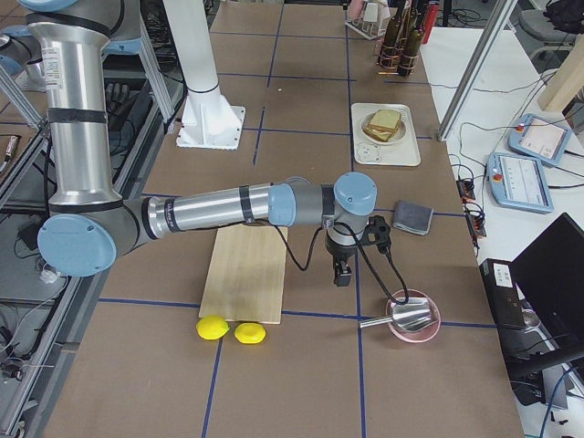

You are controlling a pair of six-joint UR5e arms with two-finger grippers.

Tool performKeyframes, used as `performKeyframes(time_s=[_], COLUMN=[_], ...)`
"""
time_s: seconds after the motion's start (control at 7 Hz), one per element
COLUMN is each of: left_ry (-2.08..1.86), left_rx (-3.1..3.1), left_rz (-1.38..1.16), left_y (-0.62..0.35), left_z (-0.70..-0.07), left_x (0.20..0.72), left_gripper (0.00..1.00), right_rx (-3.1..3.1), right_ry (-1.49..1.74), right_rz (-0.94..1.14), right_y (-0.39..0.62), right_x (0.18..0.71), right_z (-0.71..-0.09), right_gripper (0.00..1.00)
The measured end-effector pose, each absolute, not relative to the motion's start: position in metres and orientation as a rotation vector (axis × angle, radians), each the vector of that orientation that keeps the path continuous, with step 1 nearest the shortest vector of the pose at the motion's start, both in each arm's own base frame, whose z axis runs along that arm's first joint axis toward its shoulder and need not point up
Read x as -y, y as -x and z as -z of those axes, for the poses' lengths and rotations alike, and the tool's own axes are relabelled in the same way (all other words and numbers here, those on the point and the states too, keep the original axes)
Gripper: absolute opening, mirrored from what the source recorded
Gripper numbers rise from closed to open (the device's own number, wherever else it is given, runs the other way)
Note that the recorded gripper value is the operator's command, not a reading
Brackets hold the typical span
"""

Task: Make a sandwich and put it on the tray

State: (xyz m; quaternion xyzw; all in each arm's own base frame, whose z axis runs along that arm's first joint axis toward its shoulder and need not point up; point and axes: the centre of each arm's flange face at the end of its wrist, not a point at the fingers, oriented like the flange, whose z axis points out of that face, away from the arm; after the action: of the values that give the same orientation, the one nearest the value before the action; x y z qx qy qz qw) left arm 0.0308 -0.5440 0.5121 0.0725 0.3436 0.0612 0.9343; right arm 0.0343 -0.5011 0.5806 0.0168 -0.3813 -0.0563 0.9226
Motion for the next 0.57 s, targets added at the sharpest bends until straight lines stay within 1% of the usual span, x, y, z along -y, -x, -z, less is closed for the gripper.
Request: performKeyframes(time_s=[0.29,0.57], left_ry=[-0.085,-0.056], left_rx=[-0.721,-0.743], left_rz=[-0.116,-0.104], left_y=[0.031,0.056], left_z=[-0.586,-0.62], left_x=[0.52,0.497], left_gripper=[1.0,1.0], right_rx=[0.795,0.817], right_ry=[0.012,0.026], right_rz=[0.036,0.009], right_y=[-0.034,-0.038], right_x=[0.497,0.491], right_z=[-0.589,-0.594], right_gripper=[1.0,1.0])
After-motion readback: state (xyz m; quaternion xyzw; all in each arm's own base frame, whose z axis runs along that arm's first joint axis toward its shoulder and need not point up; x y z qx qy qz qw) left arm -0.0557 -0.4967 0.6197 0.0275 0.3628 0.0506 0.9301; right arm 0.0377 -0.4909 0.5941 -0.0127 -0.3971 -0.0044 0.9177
